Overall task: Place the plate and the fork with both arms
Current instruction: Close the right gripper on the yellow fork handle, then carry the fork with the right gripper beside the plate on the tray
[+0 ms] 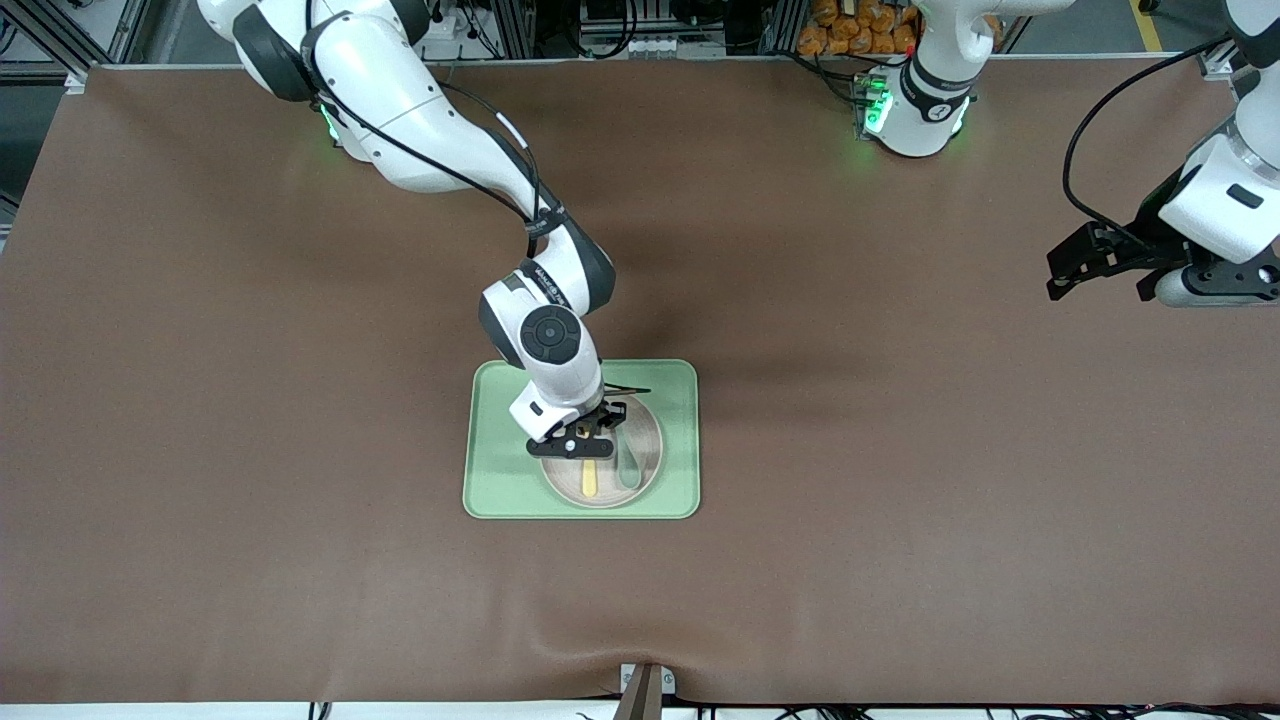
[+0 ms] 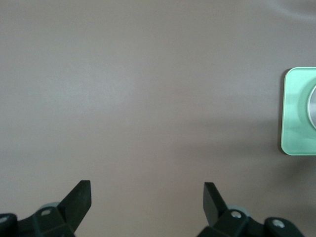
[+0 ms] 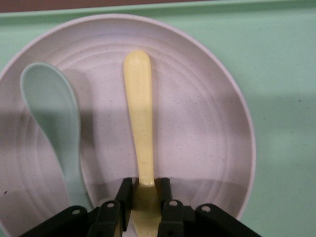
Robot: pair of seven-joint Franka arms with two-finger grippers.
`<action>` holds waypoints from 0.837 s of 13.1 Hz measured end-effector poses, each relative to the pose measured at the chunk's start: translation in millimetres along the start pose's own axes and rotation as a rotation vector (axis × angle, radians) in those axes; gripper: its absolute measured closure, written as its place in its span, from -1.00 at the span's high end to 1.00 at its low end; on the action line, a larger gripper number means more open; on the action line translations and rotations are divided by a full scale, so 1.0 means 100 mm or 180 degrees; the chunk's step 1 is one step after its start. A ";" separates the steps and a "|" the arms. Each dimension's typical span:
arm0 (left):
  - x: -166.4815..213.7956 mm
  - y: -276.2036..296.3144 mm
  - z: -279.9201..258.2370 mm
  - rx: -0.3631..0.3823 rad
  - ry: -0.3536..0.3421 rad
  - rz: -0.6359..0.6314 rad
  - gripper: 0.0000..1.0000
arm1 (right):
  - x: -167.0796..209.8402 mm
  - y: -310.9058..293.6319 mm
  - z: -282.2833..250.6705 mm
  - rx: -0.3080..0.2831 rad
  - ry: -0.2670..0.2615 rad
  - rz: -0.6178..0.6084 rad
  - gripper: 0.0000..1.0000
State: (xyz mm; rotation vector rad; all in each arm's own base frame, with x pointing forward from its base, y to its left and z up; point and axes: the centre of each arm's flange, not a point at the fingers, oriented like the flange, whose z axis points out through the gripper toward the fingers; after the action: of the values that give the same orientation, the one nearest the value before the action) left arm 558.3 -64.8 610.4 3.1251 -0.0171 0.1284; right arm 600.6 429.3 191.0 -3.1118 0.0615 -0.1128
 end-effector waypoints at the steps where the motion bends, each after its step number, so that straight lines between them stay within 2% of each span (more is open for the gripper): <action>1: 0.00 0.00 0.00 0.0000 0.0000 0.0000 1.00 | 0.00 0.00 0.00 0.0000 0.0001 0.0000 -0.45; 7: 0.00 0.01 0.00 0.0000 0.0000 0.0006 1.00 | 0.15 0.05 -0.19 -0.0013 0.0032 0.0062 -0.45; 11: 0.00 0.01 0.00 0.0000 -0.0001 0.0006 1.00 | 0.38 0.28 -0.56 -0.0018 0.0058 0.0207 -0.45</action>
State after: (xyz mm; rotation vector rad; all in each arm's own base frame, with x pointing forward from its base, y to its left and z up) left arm 558.2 -66.0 610.3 3.1250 -0.0203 0.1280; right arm 633.4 397.9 248.7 -3.1108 0.1635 -0.1398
